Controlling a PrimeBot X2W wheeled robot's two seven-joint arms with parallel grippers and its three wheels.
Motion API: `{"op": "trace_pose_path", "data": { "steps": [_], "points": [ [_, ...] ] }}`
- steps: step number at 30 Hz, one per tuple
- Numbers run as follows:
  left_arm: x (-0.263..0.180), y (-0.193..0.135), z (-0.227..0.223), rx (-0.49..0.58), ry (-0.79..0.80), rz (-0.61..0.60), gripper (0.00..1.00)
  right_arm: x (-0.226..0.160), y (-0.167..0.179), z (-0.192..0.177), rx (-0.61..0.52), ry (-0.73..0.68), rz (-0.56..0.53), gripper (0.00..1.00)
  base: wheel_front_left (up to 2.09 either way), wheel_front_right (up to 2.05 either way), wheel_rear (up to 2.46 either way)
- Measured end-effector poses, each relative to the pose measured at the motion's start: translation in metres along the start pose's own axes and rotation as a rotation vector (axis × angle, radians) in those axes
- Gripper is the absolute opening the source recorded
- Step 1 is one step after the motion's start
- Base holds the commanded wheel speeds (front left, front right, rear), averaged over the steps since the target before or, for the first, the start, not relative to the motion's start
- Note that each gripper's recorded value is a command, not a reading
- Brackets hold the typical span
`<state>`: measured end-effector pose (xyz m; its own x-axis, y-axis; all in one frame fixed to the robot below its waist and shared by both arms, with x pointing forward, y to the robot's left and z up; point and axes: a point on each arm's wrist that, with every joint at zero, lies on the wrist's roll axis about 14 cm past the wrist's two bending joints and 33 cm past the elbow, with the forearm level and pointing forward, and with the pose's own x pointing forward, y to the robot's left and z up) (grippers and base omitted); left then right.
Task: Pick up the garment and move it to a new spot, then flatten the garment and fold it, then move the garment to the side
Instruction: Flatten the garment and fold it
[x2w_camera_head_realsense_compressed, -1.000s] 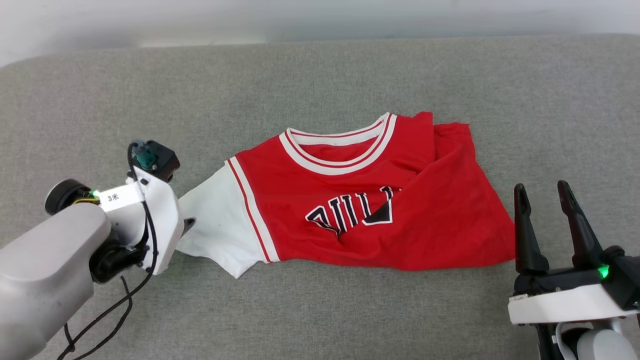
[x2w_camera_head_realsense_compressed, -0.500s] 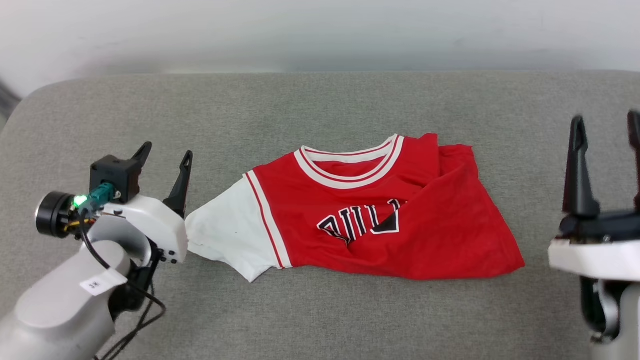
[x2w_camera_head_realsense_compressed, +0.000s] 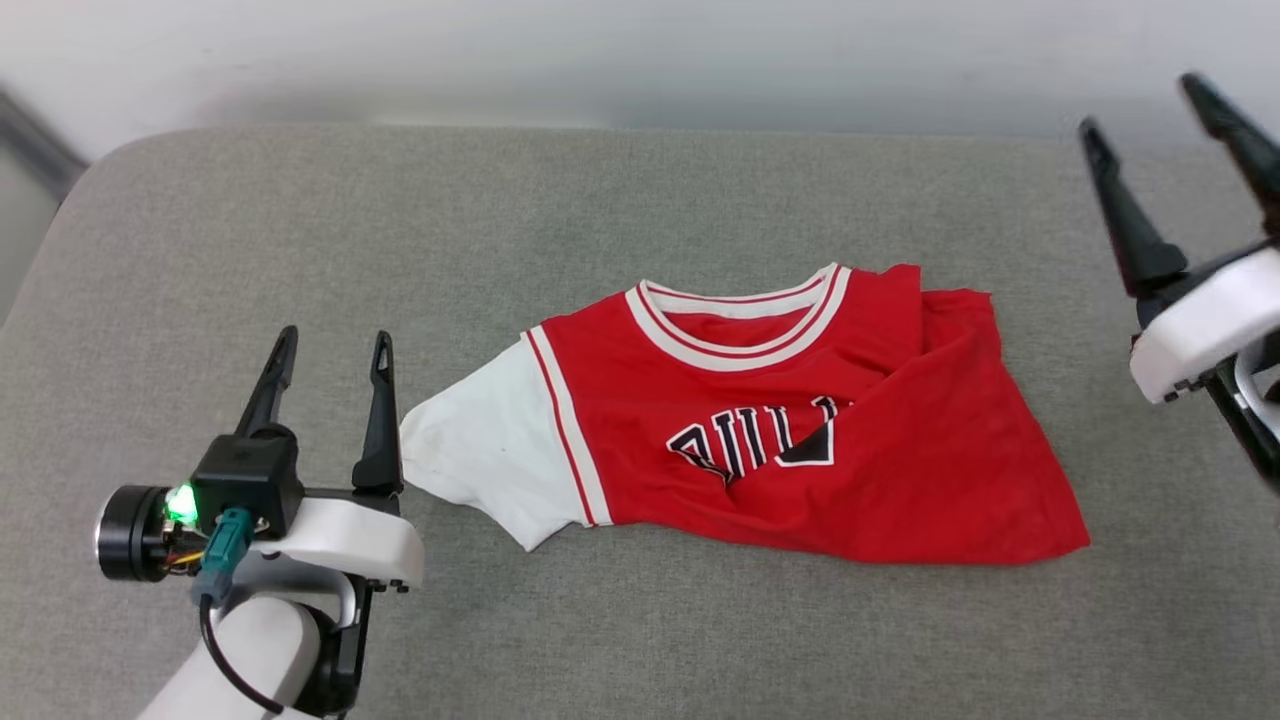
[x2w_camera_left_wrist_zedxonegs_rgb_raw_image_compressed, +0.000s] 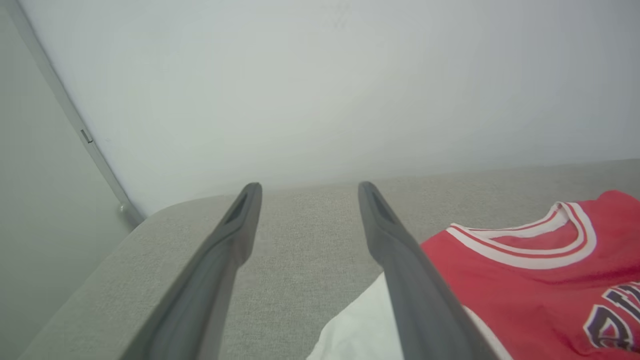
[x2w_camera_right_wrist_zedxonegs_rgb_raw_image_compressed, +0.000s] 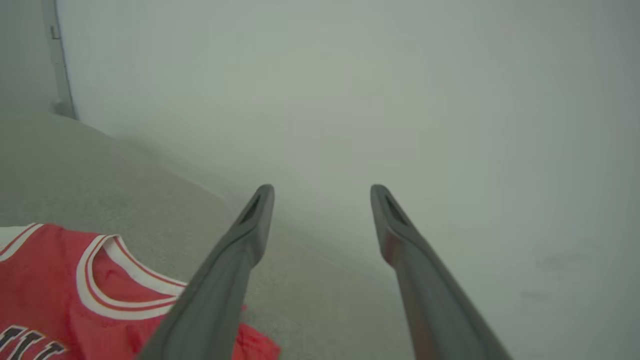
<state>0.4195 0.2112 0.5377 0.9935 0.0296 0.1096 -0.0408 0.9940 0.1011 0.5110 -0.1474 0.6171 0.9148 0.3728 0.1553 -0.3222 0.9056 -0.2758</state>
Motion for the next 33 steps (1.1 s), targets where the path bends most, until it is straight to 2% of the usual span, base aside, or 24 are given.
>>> {"op": "trace_pose_path", "data": {
  "steps": [5,8,14,21,26,33],
  "points": [
    [-0.003,-0.001,-0.009,-0.02,0.005,0.017,1.0,0.005,0.017,-0.056,0.002,0.382,0.158,1.0,0.0,0.0,0.0],
    [-0.001,0.0,-0.014,-0.03,0.009,0.026,1.0,-0.005,0.029,-0.092,0.023,0.627,0.251,1.0,0.0,0.0,0.0],
    [0.007,-0.001,-0.026,-0.04,0.018,0.037,1.0,-0.016,0.046,-0.14,0.037,0.954,0.37,1.0,0.0,0.0,0.0],
    [0.02,0.0,-0.041,-0.044,0.033,0.051,1.0,-0.005,0.063,-0.191,0.022,1.125,0.427,1.0,0.0,0.0,0.0],
    [0.026,0.0,-0.058,-0.05,0.064,0.058,1.0,-0.013,0.078,-0.234,0.016,1.236,0.467,1.0,0.0,0.0,0.0],
    [0.029,0.003,-0.064,-0.048,0.071,0.071,1.0,-0.019,0.087,-0.252,0.03,1.26,0.498,1.0,0.0,0.0,0.0]
  ]
}}
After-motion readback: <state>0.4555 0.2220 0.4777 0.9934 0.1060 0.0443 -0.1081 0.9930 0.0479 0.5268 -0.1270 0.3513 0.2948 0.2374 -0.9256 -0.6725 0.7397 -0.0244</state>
